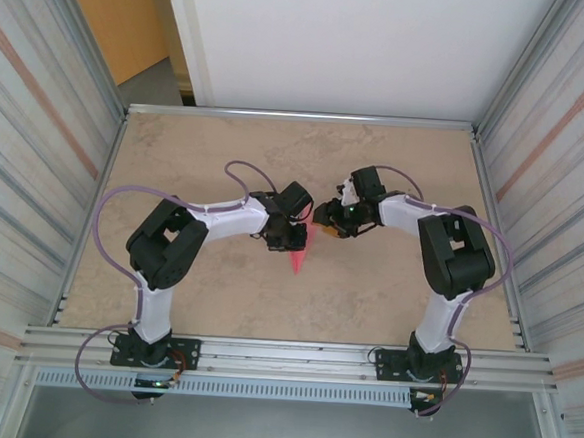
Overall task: Fold a paper plane with a square sheet of paper (pick it up from the middle)
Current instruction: Move the paper plane to the center of the table.
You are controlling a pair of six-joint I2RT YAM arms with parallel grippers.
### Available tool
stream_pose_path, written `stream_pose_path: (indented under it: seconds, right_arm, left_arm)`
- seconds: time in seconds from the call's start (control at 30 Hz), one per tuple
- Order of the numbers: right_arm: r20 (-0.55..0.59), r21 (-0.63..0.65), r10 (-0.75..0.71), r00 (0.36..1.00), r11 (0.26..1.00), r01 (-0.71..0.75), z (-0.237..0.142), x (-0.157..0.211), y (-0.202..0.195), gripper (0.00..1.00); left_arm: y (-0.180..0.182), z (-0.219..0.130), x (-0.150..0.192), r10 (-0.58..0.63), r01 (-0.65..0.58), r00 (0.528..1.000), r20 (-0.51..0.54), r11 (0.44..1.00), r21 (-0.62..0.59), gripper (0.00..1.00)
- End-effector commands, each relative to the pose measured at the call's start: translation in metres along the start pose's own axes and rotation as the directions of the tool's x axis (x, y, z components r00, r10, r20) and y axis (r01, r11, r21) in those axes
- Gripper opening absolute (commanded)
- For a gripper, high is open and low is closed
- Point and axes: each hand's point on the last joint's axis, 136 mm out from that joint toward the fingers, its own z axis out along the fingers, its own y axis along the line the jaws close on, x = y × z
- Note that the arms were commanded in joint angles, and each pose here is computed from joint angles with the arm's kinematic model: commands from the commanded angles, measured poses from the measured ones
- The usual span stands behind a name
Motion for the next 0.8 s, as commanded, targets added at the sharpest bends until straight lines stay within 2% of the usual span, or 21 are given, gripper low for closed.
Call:
stream_pose_path:
  seconds: [0.0,0.23,0.33,0.53,0.73,0.77]
  right_arm:
    - [0.097,0.046,-0.016,0.995,0.999,0.011,-0.021,-0.012,-0.005,0.55]
    - [0.233,0.172,-0.065,0.970,0.985,0.025,-0.051,-0.024,-0.025,0.67]
    - [0.266,0.208,-0.073,0.961,0.978,0.016,-0.061,-0.026,-0.032,0.68]
    - [0.281,0.227,-0.064,0.958,0.974,-0.002,-0.068,-0.028,-0.041,0.69]
    - [0.269,0.210,-0.050,0.962,0.978,-0.008,-0.066,-0.030,-0.041,0.68]
    - [0.267,0.208,-0.049,0.963,0.978,-0.008,-0.065,-0.029,-0.041,0.68]
  left_arm:
    - [0.001,-0.016,-0.009,0.046,-0.044,0.998,0.042,0.998,-0.048,0.08]
    - [0.021,-0.034,-0.029,0.077,-0.066,0.994,0.082,0.988,-0.138,0.04]
    - [0.033,-0.039,-0.041,0.088,-0.070,0.992,0.095,0.981,-0.182,0.04]
    - [0.053,-0.039,-0.065,0.104,-0.077,0.990,0.093,0.965,-0.252,0.05]
    - [0.047,-0.033,-0.093,0.141,-0.110,0.986,0.089,0.951,-0.289,0.06]
    - [0.049,-0.021,-0.093,0.139,-0.114,0.988,0.065,0.948,-0.298,0.06]
